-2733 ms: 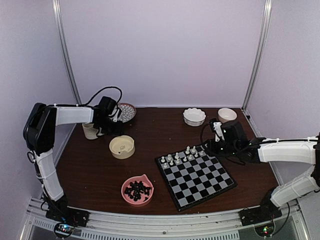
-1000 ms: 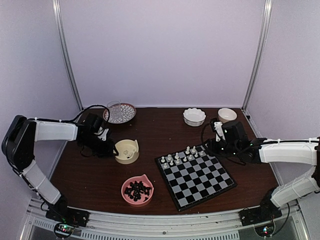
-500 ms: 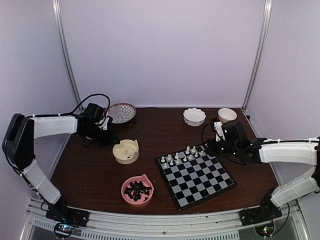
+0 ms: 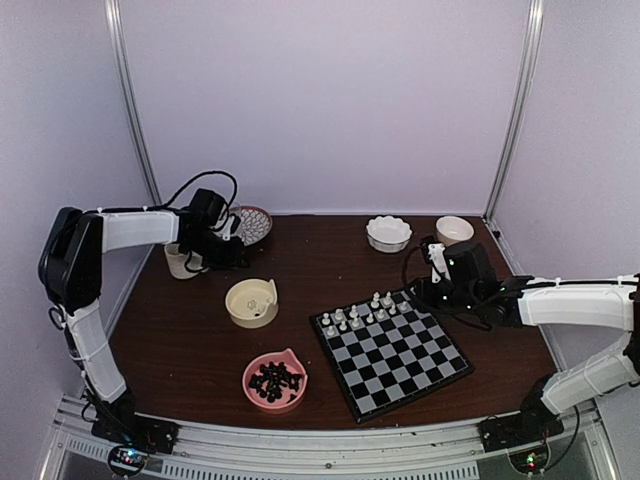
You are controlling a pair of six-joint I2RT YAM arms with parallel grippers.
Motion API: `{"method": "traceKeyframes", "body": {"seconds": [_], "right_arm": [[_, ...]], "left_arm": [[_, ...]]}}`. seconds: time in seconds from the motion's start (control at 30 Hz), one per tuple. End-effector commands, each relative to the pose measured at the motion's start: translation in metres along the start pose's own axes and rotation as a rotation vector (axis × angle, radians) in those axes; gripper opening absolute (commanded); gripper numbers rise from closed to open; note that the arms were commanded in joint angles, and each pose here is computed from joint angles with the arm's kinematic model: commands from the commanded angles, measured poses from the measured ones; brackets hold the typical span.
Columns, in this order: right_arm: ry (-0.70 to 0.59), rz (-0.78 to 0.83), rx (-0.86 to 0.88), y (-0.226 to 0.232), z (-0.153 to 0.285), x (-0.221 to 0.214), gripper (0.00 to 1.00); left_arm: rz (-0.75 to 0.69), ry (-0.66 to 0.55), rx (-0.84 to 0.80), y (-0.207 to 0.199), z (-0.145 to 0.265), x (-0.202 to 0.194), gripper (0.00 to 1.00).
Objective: Set up the chess pieces on the board
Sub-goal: Adjust the center of the board.
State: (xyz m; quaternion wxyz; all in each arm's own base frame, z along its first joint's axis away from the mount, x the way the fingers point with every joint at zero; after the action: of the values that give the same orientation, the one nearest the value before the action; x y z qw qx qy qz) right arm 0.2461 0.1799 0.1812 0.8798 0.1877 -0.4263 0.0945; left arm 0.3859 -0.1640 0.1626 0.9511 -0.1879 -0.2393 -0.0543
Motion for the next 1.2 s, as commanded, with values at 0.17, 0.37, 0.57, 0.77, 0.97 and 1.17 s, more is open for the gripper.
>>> {"method": "traceKeyframes", "body": {"seconds": [0.17, 0.37, 0.57, 0.77, 0.97, 1.17], "right_arm": [[-0.026, 0.010, -0.002, -0.001, 0.005, 0.002, 0.28], [-0.022, 0.011, -0.001, -0.001, 0.004, 0.002, 0.28], [-0.024, 0.012, -0.002, -0.001, 0.004, 0.003, 0.28], [-0.025, 0.011, -0.003, -0.002, 0.004, 0.003, 0.29], [-0.024, 0.012, -0.001, -0.001, 0.004, 0.003, 0.28], [-0.024, 0.012, -0.002, -0.002, 0.004, 0.002, 0.28]], "left_arm": [[-0.033, 0.027, -0.010, 0.000, -0.026, 0.022, 0.29], [-0.033, 0.050, -0.046, -0.004, -0.038, 0.030, 0.24], [-0.024, 0.093, -0.079, -0.005, -0.052, 0.033, 0.12], [-0.016, 0.123, -0.086, -0.003, -0.060, 0.029, 0.09], [-0.018, 0.149, -0.099, -0.004, -0.061, 0.024, 0.03], [-0.032, 0.181, -0.115, -0.005, -0.065, 0.015, 0.00]]}}
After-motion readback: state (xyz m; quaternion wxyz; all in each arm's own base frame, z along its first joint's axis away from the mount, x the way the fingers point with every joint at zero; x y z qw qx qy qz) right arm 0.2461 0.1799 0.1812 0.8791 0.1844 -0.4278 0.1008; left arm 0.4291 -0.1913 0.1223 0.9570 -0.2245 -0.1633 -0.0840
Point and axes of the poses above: each gripper's point midway between its finger pads, its own z axis back along the fingers, its own y axis along the line the jaws close on, x = y × z, the point moved 9 cm from there along z, back along the fingers
